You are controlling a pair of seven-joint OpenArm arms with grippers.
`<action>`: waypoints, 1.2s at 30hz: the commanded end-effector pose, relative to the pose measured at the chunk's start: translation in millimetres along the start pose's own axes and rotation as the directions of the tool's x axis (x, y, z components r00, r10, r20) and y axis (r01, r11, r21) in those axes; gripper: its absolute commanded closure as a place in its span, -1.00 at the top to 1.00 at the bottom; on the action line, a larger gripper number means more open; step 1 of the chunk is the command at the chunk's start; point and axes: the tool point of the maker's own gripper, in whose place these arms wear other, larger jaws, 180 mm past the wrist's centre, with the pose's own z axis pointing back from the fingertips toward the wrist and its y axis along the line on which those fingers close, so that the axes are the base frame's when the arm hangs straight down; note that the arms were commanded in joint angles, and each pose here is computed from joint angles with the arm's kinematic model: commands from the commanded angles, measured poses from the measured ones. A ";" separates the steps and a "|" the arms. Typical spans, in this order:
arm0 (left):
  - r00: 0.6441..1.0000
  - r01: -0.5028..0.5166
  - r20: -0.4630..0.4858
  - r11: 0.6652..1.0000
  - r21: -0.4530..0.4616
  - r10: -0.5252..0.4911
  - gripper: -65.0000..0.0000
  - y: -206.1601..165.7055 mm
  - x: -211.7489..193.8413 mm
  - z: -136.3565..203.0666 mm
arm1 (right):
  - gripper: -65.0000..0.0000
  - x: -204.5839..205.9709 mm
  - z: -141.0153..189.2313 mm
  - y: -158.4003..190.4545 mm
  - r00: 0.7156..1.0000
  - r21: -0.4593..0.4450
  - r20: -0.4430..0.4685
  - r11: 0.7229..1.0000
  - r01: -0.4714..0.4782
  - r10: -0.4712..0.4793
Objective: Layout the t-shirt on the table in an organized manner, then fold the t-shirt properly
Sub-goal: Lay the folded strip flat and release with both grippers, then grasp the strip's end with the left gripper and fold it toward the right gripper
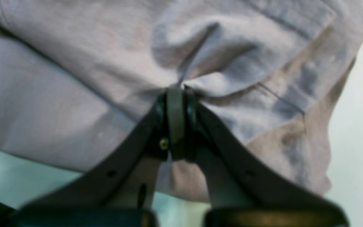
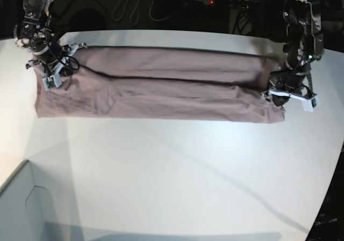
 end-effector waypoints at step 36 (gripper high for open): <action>0.974 0.120 -0.103 0.848 -0.516 -0.201 -1.00 -273.8 -120.0 36.4 | -1.00 9.8 0.5 -0.3 0.999 -0.003 0.033 1.000 0.001 -0.001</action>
